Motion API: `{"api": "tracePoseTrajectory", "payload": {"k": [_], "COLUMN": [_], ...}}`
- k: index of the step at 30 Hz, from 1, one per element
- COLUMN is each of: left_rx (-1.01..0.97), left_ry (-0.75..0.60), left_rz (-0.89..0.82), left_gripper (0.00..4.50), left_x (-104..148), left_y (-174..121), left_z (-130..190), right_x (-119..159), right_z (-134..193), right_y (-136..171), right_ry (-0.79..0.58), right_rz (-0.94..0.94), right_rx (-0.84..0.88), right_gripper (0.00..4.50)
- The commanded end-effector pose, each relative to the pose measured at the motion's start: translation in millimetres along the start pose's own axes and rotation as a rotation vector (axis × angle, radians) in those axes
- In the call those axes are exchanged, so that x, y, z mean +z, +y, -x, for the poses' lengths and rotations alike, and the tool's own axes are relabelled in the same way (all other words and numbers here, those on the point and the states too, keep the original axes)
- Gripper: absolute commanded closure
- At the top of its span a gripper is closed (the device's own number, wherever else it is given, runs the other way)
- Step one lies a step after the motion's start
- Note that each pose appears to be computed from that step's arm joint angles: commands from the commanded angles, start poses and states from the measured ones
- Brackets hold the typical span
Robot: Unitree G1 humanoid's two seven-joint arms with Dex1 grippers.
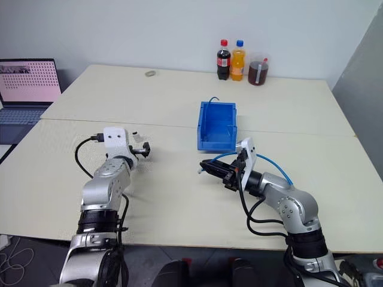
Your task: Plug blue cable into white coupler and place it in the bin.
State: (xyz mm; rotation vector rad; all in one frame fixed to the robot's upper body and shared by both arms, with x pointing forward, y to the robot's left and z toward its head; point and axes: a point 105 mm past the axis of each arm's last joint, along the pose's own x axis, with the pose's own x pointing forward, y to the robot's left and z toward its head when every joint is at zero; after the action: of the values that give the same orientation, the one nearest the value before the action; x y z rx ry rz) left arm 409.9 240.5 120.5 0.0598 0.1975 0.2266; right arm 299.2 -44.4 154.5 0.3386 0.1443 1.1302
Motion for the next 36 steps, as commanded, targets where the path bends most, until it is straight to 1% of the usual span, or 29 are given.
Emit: {"api": "tracePoseTrajectory", "payload": {"k": [1,4,9,17,19,20,21,26,27,29,33,36], "left_rx": [0.02,0.011,0.02,0.026,0.027,0.028,0.029,0.032,0.032,0.037,0.044,0.047], "left_ry": [-0.024,-0.016,-0.017,-0.019,-0.019,-0.019,-0.019,-0.023,-0.023,-0.015,-0.01,-0.006], "left_rz": [0.029,0.037,0.05,0.059,0.062,0.066,0.075,0.085,0.085,0.089,0.092,0.094], "left_gripper": [0.0,0.0,0.0,0.0,0.37,0.44,0.74,1.74,1.88,2.38,3.2,3.69], "left_x": [14.7,18.0,23.5,25.1,24.8,24.8,24.7,26.6,26.3,24.0,20.7,19.2], "left_y": [-6.0,-12.4,-12.6,-13.4,-13.2,-13.1,-12.8,-11.2,-11.2,-10.3,-8.1,-6.9], "left_z": [-15.1,-25.5,-36.3,-42.0,-42.8,-43.1,-43.5,-45.0,-45.1,-45.1,-45.0,-44.9], "right_x": [13.1,13.0,12.4,11.4,11.2,11.3,11.3,11.4,11.5,11.8,12.1,11.7], "right_z": [-0.3,-1.0,-0.3,0.3,0.4,0.4,0.3,-0.3,-0.6,-0.8,-1.4,-1.6], "right_y": [4.8,5.7,5.4,5.7,5.7,5.8,5.8,5.7,5.6,5.9,6.1,6.0], "right_ry": [-0.043,-0.044,-0.044,-0.043,-0.042,-0.042,-0.043,-0.042,-0.042,-0.044,-0.046,-0.046], "right_rz": [0.046,0.049,0.049,0.049,0.049,0.049,0.049,0.05,0.05,0.05,0.049,0.049], "right_rx": [0.014,0.014,0.005,0.0,-0.001,-0.002,-0.002,-0.001,-0.001,-0.001,-0.001,-0.002], "right_gripper": [4.37,4.37,4.37,4.37,4.37,4.37,4.37,4.37,4.38,4.38,4.38,4.38]}}
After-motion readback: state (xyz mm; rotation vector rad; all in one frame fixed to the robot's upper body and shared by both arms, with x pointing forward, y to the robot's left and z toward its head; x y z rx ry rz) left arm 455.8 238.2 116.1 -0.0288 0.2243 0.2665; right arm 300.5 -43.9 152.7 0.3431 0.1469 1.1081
